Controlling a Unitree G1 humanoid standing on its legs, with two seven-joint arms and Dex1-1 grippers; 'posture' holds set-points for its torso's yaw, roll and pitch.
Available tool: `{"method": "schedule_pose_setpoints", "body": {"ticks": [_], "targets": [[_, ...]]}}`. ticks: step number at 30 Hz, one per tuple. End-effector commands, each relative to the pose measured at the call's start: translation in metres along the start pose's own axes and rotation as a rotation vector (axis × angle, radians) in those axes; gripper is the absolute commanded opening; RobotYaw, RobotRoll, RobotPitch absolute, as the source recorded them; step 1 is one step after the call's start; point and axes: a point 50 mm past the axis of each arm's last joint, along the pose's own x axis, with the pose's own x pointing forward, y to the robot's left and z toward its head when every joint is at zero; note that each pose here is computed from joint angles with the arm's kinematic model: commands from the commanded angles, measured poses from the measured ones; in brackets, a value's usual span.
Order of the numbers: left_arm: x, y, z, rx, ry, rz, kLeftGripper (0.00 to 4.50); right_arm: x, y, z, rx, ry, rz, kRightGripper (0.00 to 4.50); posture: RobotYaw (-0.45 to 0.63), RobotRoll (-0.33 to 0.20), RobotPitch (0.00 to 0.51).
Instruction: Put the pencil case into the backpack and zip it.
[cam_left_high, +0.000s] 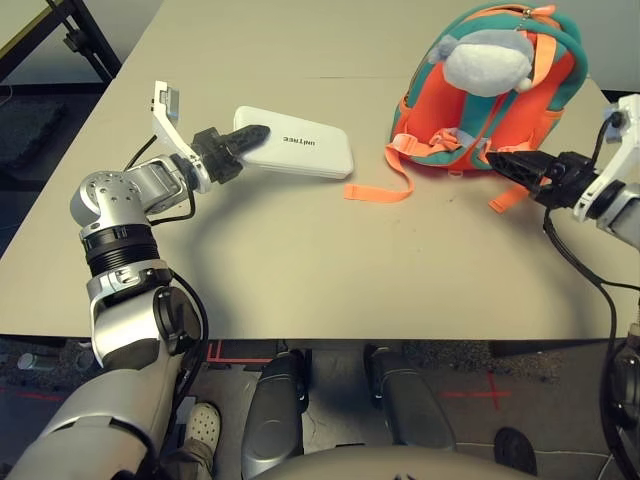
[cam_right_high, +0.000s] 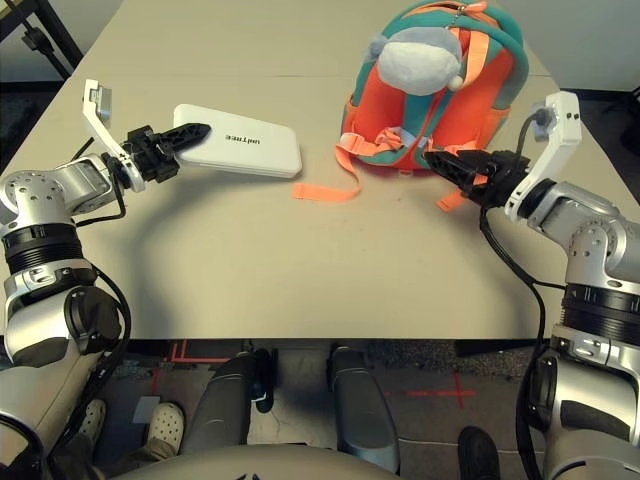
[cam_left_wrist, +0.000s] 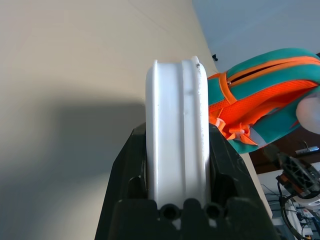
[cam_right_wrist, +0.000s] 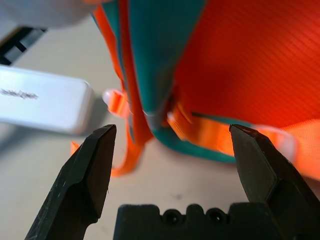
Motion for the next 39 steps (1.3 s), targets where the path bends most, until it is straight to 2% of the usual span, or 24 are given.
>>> {"method": "schedule_pose_setpoints", "body": {"ticks": [1,20,23,32,33,39], "targets": [[0.004,-0.006,0.003,0.015,-0.018,-0.023,1.36,0.01,0.006,-0.001,-0.007,-0.022,0.012,4.5,-0.14,0.0,0.162],[0.007,-0.009,-0.002,0.02,-0.01,-0.024,1.35,0.072,0.01,-0.008,-0.036,-0.151,-0.06,4.5,-0.12,0.0,0.163],[0.007,-0.009,-0.002,0.02,-0.013,-0.021,1.35,0.072,0.011,-0.009,-0.048,-0.151,-0.039,3.92,-0.12,0.0,0.165],[0.008,-0.007,-0.002,0.018,-0.014,-0.009,1.35,0.053,0.029,-0.01,-0.052,-0.088,0.138,0.51,-0.12,0.0,0.171],[0.008,-0.007,-0.003,0.017,-0.013,-0.008,1.35,0.05,0.032,-0.01,-0.049,-0.082,0.162,0.33,-0.12,0.0,0.171],[0.009,-0.006,-0.003,0.016,-0.011,-0.002,1.35,0.029,0.053,-0.005,-0.029,-0.04,0.288,0.32,-0.13,0.0,0.171]]}}
